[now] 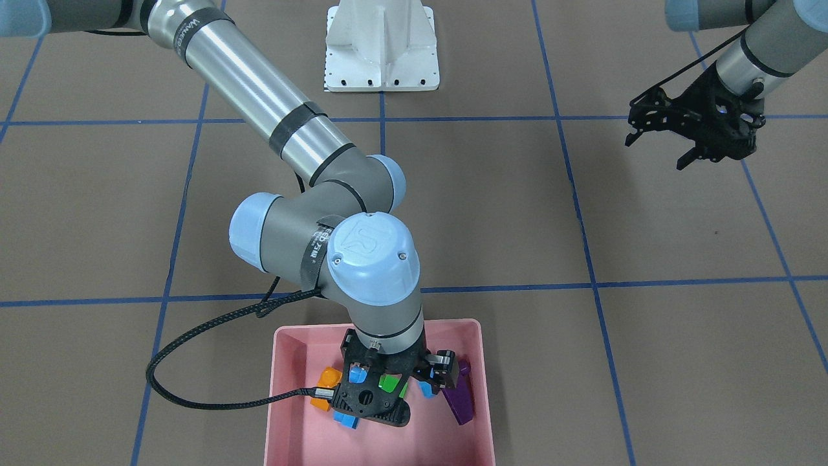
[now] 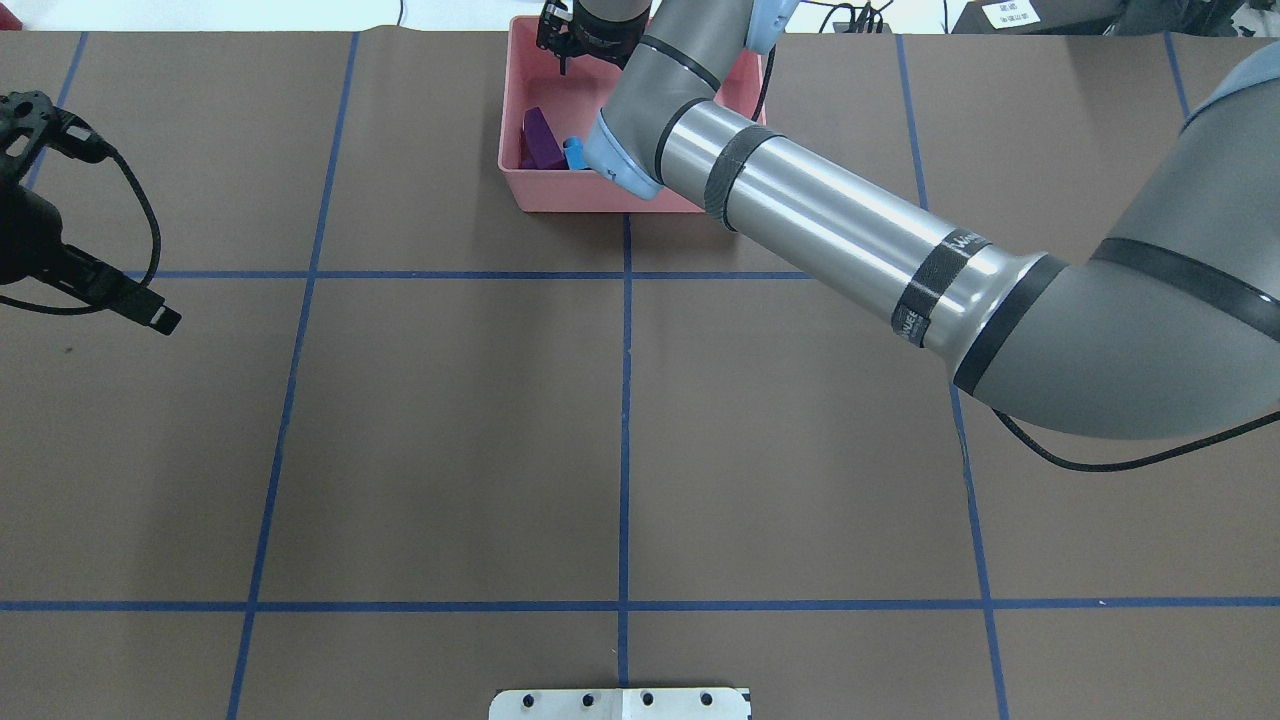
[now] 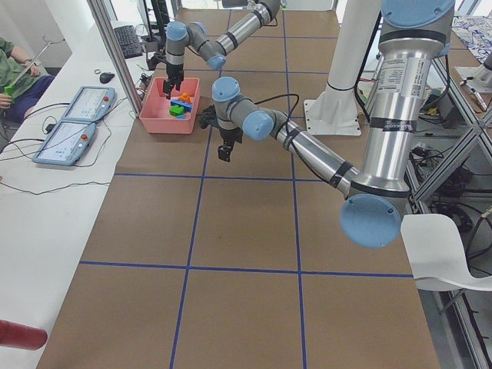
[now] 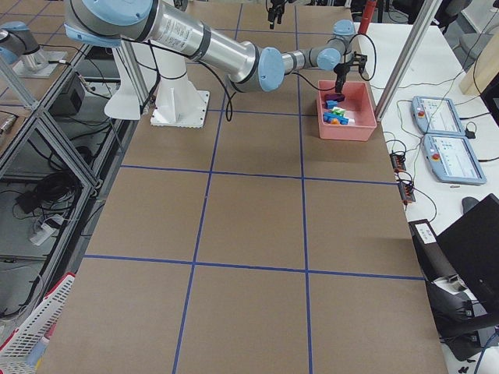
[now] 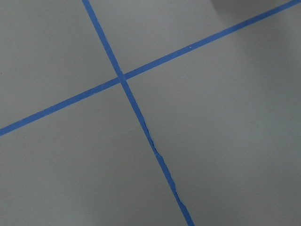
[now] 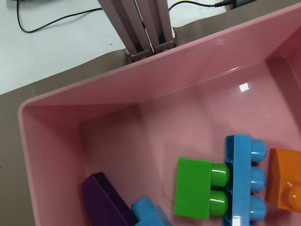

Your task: Put all blocks into box

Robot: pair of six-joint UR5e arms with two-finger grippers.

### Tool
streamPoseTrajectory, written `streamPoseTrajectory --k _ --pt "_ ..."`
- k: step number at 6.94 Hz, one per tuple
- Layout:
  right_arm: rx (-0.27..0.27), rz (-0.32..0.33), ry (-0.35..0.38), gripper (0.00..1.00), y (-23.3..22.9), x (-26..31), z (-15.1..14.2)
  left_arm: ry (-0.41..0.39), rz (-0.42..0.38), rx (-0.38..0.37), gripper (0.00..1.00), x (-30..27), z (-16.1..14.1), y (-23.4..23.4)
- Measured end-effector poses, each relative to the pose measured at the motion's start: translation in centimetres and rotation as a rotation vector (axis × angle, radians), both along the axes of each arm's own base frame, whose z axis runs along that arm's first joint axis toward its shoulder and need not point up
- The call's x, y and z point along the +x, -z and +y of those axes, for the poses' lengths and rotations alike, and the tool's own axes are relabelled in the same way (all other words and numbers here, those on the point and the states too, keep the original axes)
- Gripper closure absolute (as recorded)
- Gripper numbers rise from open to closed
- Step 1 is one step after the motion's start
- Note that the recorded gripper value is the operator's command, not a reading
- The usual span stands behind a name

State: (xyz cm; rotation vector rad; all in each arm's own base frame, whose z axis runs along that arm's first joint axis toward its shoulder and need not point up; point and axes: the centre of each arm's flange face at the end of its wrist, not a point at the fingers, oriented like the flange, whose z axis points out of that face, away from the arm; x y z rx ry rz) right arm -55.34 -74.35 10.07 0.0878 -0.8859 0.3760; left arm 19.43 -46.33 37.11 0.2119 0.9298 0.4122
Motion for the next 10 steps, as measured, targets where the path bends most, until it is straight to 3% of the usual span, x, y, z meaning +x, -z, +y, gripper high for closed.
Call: streamPoseTrajectory --k 2,3,6,8,10 --pt "-0.022 0.102 0.099 0.0 3.5 4.3 1.7 0.008 -0.004 0.006 0.0 -1.9 -0.1 -1.0" --pt "-0.018 0.119 0.136 0.0 2.2 7.3 3.3 0.029 -0.019 0.005 0.0 -4.1 -0.2 -2.5" --pt "0.049 0.086 0.216 0.0 -9.1 18.1 7.7 0.18 -0.073 -0.06 0.0 -13.7 0.5 -8.1" --pt "0.107 0.099 0.268 0.0 -16.7 25.7 9.9 0.192 -0.113 -0.031 0.0 -19.5 1.0 -12.8" --pt "0.159 0.111 0.332 0.0 -24.1 34.1 12.7 0.2 -0.14 -0.094 0.0 -23.0 4.6 -18.9"
